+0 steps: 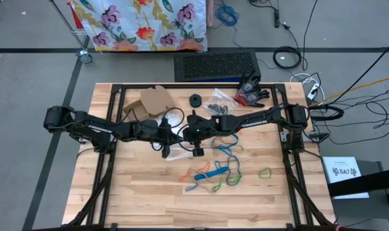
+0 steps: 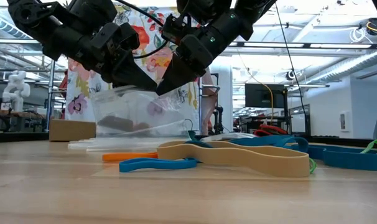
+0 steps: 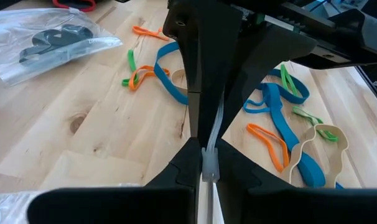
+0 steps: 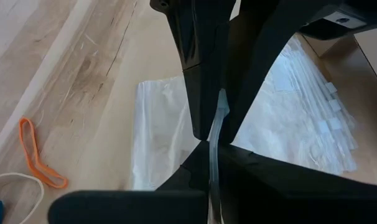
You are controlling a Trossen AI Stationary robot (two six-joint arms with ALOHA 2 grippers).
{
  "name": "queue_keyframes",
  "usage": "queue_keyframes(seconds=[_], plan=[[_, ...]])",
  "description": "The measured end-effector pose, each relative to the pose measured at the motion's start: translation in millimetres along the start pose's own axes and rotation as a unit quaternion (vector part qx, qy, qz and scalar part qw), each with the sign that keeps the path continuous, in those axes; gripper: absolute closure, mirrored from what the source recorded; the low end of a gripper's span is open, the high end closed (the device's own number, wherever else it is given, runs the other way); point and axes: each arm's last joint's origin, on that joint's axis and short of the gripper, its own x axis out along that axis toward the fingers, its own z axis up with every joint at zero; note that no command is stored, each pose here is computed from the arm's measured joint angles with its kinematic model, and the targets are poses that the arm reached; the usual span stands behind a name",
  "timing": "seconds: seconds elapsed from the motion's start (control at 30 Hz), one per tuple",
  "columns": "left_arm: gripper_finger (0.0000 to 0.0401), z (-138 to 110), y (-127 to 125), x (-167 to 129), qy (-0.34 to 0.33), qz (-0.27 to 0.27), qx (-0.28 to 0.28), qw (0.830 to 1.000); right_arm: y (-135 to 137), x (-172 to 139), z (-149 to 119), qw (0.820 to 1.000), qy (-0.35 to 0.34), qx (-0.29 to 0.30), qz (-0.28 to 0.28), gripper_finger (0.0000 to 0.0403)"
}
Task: Sort rubber bands
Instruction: Open the transparent zip bag
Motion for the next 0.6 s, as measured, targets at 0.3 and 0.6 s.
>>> queue_keyframes(seconds=[0.3, 0.6], plan=[[0.0362, 0, 0, 0, 0.000, 0.000, 0.000, 1.000, 0, -6, 1, 1.000, 0.009, 0.007, -0.013, 0.0403], [0.0358, -1, 1, 0, 0.009, 0.004, -0.001, 1.000, -1, -35, 3, 0.998, 0.046, 0.019, -0.031, 0.0403]])
